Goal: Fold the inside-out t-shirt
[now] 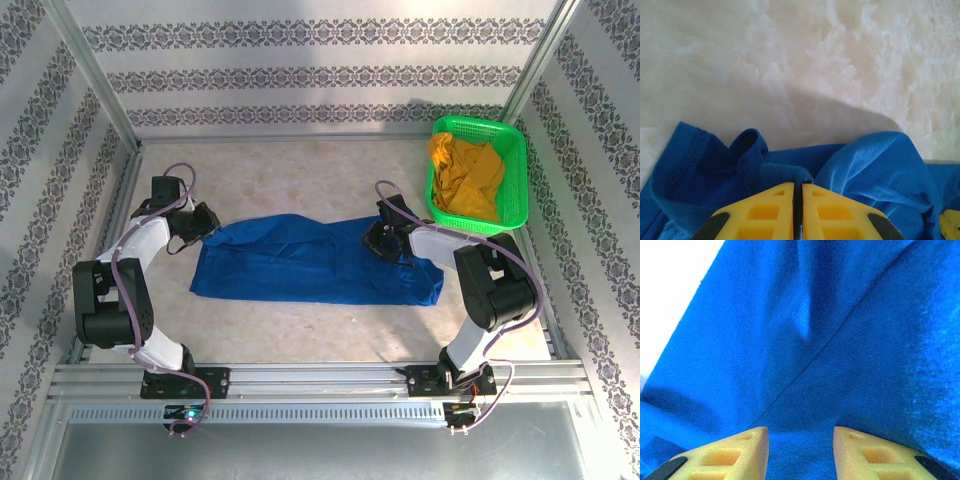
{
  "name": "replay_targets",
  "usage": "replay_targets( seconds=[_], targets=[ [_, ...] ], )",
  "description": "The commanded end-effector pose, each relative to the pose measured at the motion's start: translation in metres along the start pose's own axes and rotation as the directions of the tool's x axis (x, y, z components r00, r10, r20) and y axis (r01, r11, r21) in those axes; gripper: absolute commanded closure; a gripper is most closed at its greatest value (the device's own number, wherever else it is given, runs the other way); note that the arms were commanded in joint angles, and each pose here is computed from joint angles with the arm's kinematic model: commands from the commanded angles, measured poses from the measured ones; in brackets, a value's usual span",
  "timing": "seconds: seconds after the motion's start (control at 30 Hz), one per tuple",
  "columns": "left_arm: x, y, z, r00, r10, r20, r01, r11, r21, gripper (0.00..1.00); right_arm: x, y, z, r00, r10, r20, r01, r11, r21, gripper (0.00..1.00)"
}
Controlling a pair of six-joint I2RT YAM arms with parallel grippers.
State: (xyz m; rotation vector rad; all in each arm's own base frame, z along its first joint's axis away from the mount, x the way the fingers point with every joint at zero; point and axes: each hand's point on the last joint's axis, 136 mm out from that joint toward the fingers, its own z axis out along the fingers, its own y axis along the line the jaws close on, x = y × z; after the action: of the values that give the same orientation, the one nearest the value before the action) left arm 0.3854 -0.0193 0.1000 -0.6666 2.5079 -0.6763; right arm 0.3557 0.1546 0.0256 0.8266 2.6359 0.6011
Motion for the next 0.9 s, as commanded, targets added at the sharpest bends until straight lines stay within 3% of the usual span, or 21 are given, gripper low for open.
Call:
replay_targets(
  seconds=[0.0,0.2,0.37,0.47,0.7,0.8,0.87],
  targets=[
    [-0.005,0.000,-0.004,0.999,0.015,0.050,-0.014,1.000,-0.020,1.00,-0.003,-0.010,0.001,1.000,0.018,0.016,-0.018,1.000,0.022,0.60],
    [0.014,0.021,-0.013,0.996,-0.005,0.086,0.012,0.997,-0.074,1.00,-0.003,-0.011,0.000,1.000,0.026,0.018,-0.026,0.999,0.024,0.60],
    [0.037,0.059,0.008,0.999,-0.043,0.016,0.045,0.979,-0.200,1.00,-0.005,-0.010,-0.003,0.999,0.031,0.028,-0.031,0.999,0.020,0.60],
    [0.041,0.077,0.024,0.996,-0.066,-0.052,0.049,0.961,-0.271,0.91,-0.007,-0.008,-0.006,0.999,0.028,0.034,-0.029,0.999,0.013,0.60],
    [-0.010,0.052,0.021,1.000,0.005,0.004,-0.004,0.969,-0.246,0.87,-0.014,0.007,-0.023,0.998,0.012,0.066,-0.010,0.999,-0.031,0.60],
    [-0.025,0.036,0.013,0.999,0.020,0.028,-0.013,0.978,-0.210,0.78,-0.015,0.021,-0.033,0.997,-0.021,0.068,0.025,0.998,-0.060,0.60],
    [-0.029,0.028,0.009,0.999,0.020,0.043,-0.012,0.983,-0.186,0.60,-0.013,0.033,-0.038,0.996,-0.055,0.067,0.060,0.995,-0.077,0.60]
  ],
)
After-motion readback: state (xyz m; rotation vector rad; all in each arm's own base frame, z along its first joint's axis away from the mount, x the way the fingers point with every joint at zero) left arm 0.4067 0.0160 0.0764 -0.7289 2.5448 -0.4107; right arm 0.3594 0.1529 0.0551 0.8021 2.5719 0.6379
